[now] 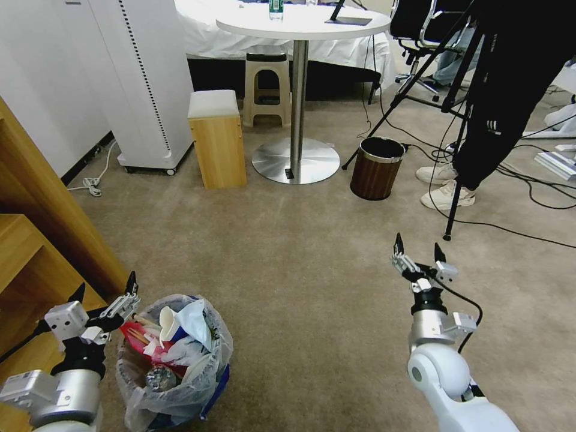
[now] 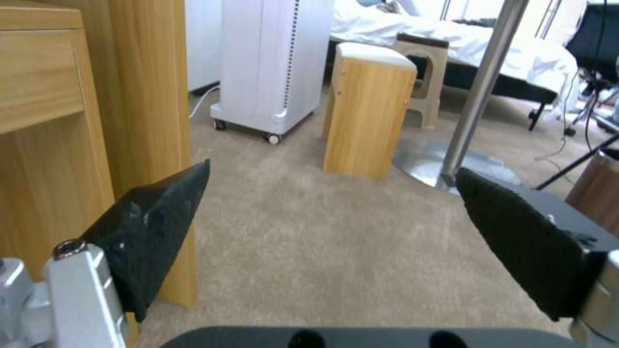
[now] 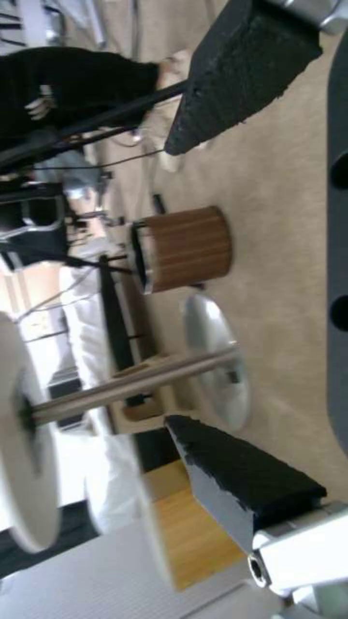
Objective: Pick up the trash bin and place the garbage on the floor into it.
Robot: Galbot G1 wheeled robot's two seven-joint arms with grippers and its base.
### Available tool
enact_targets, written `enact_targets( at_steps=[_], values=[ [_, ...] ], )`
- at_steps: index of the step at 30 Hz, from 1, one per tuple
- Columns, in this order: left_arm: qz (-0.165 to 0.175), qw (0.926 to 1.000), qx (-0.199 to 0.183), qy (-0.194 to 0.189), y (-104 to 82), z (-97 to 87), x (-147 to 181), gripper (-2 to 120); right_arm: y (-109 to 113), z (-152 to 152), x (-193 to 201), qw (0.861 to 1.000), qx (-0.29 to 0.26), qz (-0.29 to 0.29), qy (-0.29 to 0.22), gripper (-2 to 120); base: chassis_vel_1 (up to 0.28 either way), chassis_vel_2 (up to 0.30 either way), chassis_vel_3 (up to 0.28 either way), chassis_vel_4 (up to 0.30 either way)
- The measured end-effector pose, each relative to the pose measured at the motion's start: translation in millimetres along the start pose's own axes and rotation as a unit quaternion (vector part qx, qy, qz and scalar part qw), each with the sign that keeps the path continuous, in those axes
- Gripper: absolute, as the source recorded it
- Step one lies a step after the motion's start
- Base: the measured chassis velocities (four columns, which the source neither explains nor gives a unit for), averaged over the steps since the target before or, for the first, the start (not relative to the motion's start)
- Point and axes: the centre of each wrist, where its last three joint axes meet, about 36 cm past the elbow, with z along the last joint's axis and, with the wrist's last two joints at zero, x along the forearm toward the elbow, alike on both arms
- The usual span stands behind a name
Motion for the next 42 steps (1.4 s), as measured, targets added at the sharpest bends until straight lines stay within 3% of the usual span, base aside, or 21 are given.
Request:
enact_targets(
  at_steps=[12,21,24,27,28,33,42],
  values=[
    [-0.01,0.9981,-0.033,0.051,-7.1,-23.4,11,100,-9,15,12,0.996,0.039,0.027,0.082,100,0.0,0.0,0.0,0.0],
    [-0.04,0.9952,-0.046,0.077,-12.4,-34.5,13,100,-11,30,8,0.993,0.076,0.064,0.068,100,0.0,0.0,0.0,0.0],
    [-0.039,0.9951,-0.047,0.078,-12.2,-34.3,13,100,-10,31,9,0.997,0.064,0.031,0.043,100,0.0,0.0,0.0,0.0],
    [-0.04,0.995,-0.047,0.079,-10.9,-32.1,13,100,-12,28,16,0.998,0.026,-0.06,0.013,100,0.0,0.0,0.0,0.0],
    [-0.04,0.995,-0.047,0.079,-10.9,-32.1,13,100,-12,28,16,0.998,0.026,-0.06,0.013,100,0.0,0.0,0.0,0.0],
    [-0.038,0.9948,-0.048,0.082,-10.0,-28.2,13,100,-27,37,23,0.984,0.016,-0.176,-0.016,100,0.0,0.0,0.0,0.0],
    [-0.033,0.9939,-0.03,0.101,-10.6,-24.3,15,100,-34,51,27,0.984,0.029,-0.175,-0.007,100,0.0,0.0,0.0,0.0]
  ],
)
